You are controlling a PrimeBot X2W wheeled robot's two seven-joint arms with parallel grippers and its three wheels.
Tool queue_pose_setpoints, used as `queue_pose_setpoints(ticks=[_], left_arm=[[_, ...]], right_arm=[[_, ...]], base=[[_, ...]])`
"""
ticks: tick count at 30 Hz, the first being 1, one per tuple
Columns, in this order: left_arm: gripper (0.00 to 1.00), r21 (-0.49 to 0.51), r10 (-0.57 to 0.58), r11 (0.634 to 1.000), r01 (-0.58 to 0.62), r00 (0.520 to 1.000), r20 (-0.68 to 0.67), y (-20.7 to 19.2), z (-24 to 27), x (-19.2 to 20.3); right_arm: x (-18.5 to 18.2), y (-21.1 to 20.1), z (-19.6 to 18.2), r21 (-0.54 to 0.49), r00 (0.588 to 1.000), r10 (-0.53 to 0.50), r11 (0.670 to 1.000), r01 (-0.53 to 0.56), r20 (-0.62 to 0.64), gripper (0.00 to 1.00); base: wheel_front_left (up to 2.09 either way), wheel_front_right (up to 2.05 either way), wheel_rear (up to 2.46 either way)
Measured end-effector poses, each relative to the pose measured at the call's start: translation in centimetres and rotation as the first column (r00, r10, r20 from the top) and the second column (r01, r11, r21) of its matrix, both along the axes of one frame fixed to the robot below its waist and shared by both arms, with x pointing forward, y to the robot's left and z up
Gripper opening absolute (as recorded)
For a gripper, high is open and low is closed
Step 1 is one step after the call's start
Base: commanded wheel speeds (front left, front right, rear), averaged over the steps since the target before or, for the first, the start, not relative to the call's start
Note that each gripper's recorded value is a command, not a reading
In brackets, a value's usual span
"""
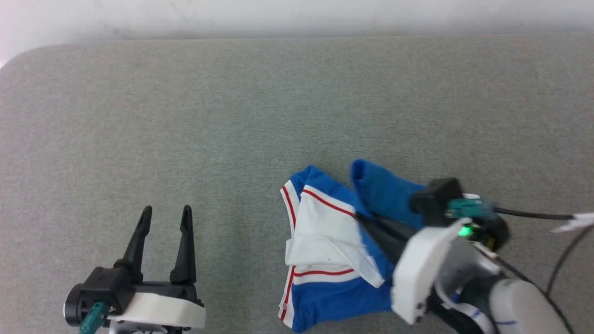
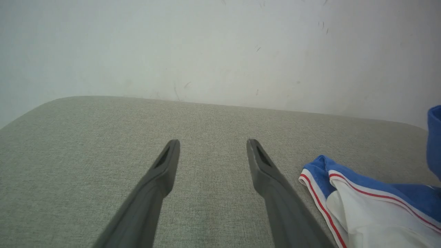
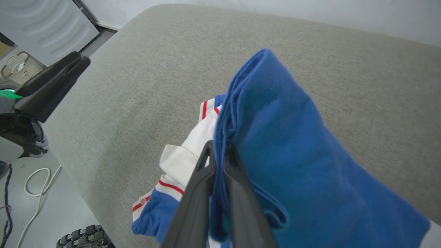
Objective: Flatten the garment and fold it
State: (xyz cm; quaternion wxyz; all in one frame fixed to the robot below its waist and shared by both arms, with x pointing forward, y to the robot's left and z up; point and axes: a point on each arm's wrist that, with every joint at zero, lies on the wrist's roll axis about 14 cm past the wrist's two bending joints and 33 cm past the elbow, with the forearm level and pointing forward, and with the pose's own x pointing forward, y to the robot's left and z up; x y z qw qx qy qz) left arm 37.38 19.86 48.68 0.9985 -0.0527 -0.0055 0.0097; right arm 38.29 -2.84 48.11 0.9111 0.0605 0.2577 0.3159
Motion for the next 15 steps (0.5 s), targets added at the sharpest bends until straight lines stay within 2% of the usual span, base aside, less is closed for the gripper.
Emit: queue_pose_setpoints(ticks=[6,15], left_arm=[[1.00,-0.013,0.018,1.000,-0.018,1.000,-0.018,0.3,-0.5,-0.5],[1.00,-0.032,0.022,0.999,-0.023,0.999,-0.034,0.1,-1.2,-0.1]], right_arm=[[-0.6,4.9,0.3,0.013,0.989,0.147,0.989,-0.147,-0.004,0.00],[-0.7,7.0,-4.5,-0.129,0.970,0.221,0.964,-0.233,-0.107,0.00]], base=[[0.00,0.00,0.00],[0.00,0.00,0.00]])
